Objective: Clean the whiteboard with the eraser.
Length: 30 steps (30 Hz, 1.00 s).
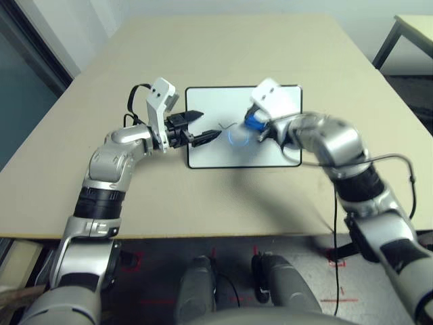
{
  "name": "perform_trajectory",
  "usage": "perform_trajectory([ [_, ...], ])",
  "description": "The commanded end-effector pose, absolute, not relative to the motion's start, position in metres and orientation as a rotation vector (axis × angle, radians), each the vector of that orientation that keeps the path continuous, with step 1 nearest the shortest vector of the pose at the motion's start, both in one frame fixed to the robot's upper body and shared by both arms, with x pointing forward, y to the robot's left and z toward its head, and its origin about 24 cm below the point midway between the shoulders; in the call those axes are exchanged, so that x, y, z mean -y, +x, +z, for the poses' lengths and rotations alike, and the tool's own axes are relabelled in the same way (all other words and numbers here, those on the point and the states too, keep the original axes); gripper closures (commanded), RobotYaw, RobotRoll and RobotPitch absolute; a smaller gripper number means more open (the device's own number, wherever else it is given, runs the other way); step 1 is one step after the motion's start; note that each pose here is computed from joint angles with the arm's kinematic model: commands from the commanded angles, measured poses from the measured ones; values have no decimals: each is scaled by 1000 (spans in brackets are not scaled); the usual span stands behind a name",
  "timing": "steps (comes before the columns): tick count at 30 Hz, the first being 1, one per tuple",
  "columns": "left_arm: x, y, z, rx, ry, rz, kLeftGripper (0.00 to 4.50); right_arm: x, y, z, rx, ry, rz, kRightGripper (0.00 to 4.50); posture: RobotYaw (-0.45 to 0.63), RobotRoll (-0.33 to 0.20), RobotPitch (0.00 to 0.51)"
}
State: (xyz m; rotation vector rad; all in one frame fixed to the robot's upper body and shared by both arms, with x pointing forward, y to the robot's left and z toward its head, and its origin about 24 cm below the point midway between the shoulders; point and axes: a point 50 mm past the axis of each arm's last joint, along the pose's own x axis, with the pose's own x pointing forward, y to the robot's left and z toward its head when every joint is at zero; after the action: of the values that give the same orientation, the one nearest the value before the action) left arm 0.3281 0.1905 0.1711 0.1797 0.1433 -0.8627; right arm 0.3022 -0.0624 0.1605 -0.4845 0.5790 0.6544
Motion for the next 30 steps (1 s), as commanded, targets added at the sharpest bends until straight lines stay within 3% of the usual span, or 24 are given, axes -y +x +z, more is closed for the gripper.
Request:
perform_trajectory([
  [1,-195,329,169,-159,196,-848,0,61,305,157,-585,-508,656,4026,-67,0,118],
  [9,-200,326,170,-163,195,-837,0,57,343,192,-429,-506,573,4027,-53,0,124],
  [19,-204,323,169,-167,188,-821,0,51,301,157,-575,-581,715,4027,-47,0,125],
  [30,-203,322,170,-165,187,-819,0,47,339,199,-428,-581,631,4027,-52,0,121],
])
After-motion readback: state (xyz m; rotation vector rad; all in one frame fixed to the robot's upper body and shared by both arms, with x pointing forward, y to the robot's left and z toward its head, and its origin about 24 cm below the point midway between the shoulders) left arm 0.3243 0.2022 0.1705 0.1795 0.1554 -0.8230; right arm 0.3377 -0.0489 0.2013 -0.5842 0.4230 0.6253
